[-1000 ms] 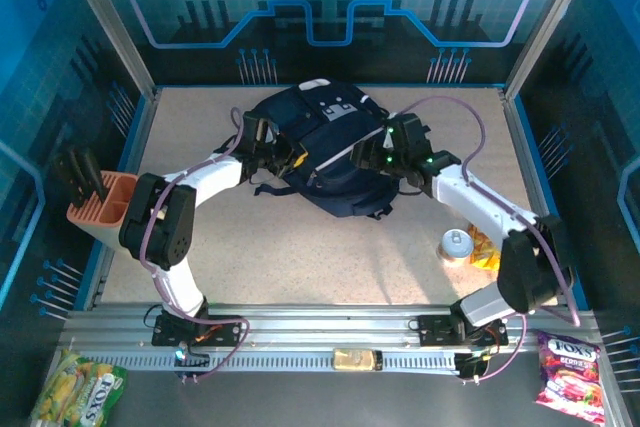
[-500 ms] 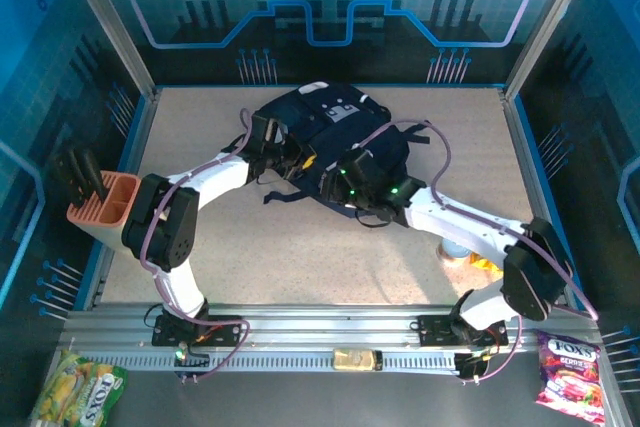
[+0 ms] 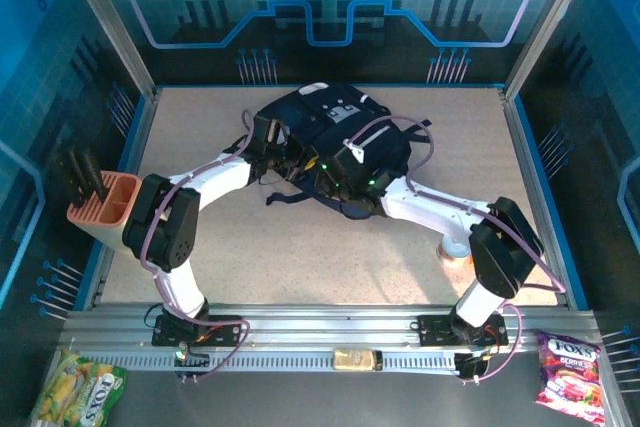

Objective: Pack books, pencil case, and school supplies into a backpack

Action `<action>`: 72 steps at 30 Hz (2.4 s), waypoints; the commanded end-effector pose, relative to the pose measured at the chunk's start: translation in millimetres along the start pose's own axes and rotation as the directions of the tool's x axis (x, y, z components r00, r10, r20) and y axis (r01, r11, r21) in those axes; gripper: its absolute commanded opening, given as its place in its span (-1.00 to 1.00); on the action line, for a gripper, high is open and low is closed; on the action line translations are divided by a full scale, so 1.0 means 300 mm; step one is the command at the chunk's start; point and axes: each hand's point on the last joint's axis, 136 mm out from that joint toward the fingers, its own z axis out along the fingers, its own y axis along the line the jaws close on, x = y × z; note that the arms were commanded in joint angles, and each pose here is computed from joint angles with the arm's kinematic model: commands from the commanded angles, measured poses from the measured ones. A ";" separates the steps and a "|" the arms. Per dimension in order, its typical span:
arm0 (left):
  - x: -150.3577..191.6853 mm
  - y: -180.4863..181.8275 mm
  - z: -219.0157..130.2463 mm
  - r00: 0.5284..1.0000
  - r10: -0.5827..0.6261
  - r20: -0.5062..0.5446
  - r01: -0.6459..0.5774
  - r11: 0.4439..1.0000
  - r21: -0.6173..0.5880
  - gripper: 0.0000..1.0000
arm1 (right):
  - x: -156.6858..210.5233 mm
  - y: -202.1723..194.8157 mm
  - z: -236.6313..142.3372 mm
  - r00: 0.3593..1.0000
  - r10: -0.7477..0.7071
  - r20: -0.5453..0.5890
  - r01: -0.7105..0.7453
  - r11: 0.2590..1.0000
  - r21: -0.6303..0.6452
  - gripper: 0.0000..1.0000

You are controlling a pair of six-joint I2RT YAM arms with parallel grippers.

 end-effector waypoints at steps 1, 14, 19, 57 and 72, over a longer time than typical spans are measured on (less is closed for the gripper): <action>0.072 -0.073 -0.027 0.997 0.036 -0.065 -0.031 0.997 0.067 -1.00 | -0.031 0.015 0.017 0.998 0.008 0.061 -0.010 0.999 0.044 -0.32; 0.079 -0.078 -0.033 0.997 0.036 -0.074 -0.031 0.997 0.074 -1.00 | -0.037 -0.021 0.104 0.997 0.020 0.076 -0.033 0.985 0.170 -0.37; 0.079 -0.084 -0.037 0.997 0.038 -0.072 -0.033 0.997 0.077 -1.00 | -0.041 -0.035 0.128 0.998 -0.007 0.070 -0.009 0.974 0.228 -0.42; -0.018 -0.036 -0.058 0.991 0.133 -0.007 -0.133 0.991 0.028 -1.00 | -0.152 -0.289 -0.010 0.909 -0.416 -0.016 0.414 0.899 0.143 -1.00; -0.111 0.121 -0.375 0.949 0.219 0.229 -0.204 0.975 -0.086 -0.07 | 0.002 0.227 0.026 0.818 -0.574 0.047 0.542 0.741 -0.396 -1.00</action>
